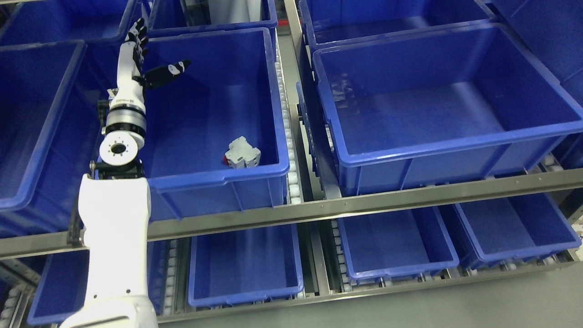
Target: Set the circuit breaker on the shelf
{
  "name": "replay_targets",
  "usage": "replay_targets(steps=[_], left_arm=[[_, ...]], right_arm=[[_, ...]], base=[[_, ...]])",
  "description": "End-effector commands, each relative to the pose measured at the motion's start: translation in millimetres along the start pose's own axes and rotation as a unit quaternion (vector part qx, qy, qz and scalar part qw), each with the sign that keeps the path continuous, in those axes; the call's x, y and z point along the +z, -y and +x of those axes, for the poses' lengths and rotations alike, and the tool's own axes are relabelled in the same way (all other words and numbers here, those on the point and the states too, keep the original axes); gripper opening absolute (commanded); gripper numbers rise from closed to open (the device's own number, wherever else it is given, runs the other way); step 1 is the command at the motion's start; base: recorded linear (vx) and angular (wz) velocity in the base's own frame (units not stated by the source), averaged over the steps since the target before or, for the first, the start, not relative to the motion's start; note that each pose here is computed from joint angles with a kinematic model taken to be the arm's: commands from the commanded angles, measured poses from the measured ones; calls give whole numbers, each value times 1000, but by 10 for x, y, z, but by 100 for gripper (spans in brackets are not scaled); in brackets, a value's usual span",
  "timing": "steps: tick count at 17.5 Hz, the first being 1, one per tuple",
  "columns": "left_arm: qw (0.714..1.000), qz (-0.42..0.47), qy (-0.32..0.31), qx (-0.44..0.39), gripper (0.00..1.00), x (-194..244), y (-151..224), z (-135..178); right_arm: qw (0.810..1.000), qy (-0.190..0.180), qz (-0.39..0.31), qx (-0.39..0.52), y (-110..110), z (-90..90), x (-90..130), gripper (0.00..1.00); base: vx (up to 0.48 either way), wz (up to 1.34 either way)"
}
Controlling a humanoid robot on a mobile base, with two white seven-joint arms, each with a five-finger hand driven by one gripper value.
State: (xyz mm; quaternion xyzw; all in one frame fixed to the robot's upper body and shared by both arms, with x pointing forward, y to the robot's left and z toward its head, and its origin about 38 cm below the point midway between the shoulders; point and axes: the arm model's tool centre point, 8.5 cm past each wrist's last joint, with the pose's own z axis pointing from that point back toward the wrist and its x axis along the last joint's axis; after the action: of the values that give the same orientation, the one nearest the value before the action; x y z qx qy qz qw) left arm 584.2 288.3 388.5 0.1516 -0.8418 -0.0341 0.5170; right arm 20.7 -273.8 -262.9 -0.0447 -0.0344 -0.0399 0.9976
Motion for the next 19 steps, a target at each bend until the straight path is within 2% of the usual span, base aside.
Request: replay_targets(steps=[1, 3, 8, 11, 14, 19], left_arm=[[992, 21, 120, -19, 99, 573, -142, 545], [992, 22, 126, -20, 100, 593, -146, 611], [995, 22, 93, -18, 100, 586, -140, 540], [996, 9, 86, -19, 100, 611, -52, 484], [996, -29, 78, -17, 100, 692, 216, 386], [996, -29, 77, -16, 100, 696, 212, 377]], right_arm=[[1000, 1, -9, 1, 113, 13, 1, 100], [1000, 1, -9, 1, 113, 13, 1, 100], [1000, 1, -9, 1, 113, 13, 1, 100], [1000, 1, -9, 1, 113, 13, 1, 100], [1000, 1, -9, 1, 113, 13, 1, 100], [1000, 1, -9, 1, 113, 13, 1, 100]], base=[[-233, 75], [-268, 148], [-188, 207], [29, -101], [48, 43], [9, -21]])
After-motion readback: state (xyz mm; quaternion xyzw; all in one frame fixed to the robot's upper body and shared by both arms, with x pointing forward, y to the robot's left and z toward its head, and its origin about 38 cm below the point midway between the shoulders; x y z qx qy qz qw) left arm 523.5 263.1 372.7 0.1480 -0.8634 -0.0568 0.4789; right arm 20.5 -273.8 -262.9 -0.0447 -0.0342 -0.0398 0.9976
